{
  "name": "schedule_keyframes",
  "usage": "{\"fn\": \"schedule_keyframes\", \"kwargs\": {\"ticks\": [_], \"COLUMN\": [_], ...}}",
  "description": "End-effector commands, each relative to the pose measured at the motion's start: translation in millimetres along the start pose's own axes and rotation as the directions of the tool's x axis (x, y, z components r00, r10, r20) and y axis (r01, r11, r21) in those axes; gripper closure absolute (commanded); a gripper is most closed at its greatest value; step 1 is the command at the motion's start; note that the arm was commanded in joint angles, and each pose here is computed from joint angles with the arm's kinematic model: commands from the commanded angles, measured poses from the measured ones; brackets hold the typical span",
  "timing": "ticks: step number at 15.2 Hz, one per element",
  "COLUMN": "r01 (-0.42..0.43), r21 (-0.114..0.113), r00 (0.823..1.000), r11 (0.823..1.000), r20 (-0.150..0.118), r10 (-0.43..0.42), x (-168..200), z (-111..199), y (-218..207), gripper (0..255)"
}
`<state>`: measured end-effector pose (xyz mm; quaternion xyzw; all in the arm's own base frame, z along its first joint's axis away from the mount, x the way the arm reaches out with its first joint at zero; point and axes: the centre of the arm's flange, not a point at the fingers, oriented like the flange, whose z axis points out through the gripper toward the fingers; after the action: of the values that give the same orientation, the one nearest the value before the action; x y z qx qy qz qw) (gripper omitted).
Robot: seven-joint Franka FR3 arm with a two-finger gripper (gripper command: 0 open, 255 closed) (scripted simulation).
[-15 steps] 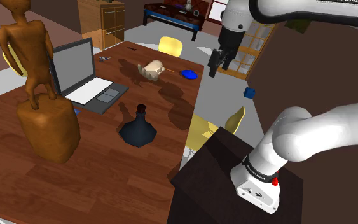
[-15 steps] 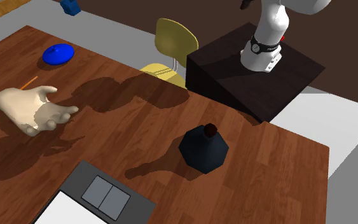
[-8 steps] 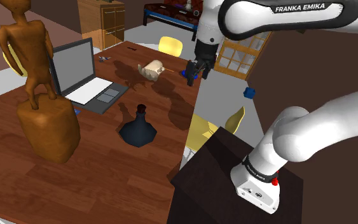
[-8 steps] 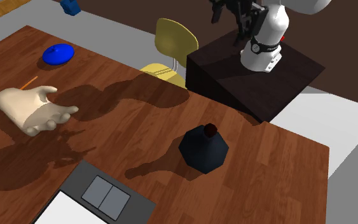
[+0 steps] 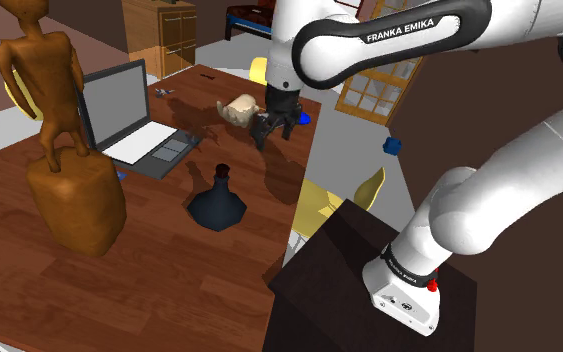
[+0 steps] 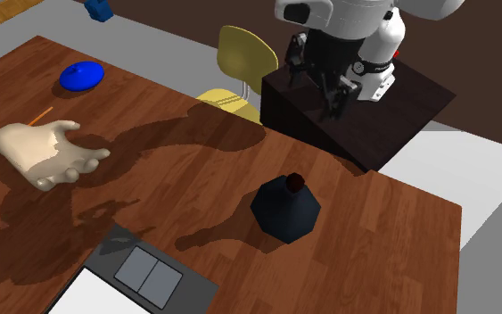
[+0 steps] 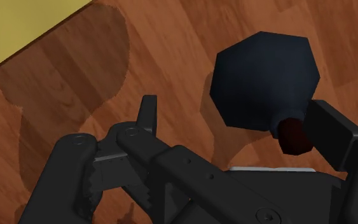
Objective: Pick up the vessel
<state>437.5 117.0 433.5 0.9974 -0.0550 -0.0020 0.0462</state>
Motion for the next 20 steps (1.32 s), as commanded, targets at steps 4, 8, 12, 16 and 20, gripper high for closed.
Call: {"fn": "schedule_keyframes", "kwargs": {"ticks": [4, 8, 12, 16, 20], "r01": [-0.010, -0.017, -0.022, -0.022, -0.022], "r21": [0.022, 0.039, 0.050, 0.050, 0.050], "r00": [1.000, 1.000, 1.000, 1.000, 1.000], "r11": [1.000, 0.999, 0.999, 0.999, 0.999], "r20": [0.002, 0.004, 0.006, 0.006, 0.006], "r10": [0.010, 0.017, 0.022, 0.022, 0.021], "x": [34.8, 63.0, 80.7, 80.7, 80.7], "z": [36.4, 64.2, 86.5, 107.5, 121.0], "y": [-39.9, -72.5, -93.4, -95.3, -96.6], "gripper": [0, 0, 0, 0, 0]}}
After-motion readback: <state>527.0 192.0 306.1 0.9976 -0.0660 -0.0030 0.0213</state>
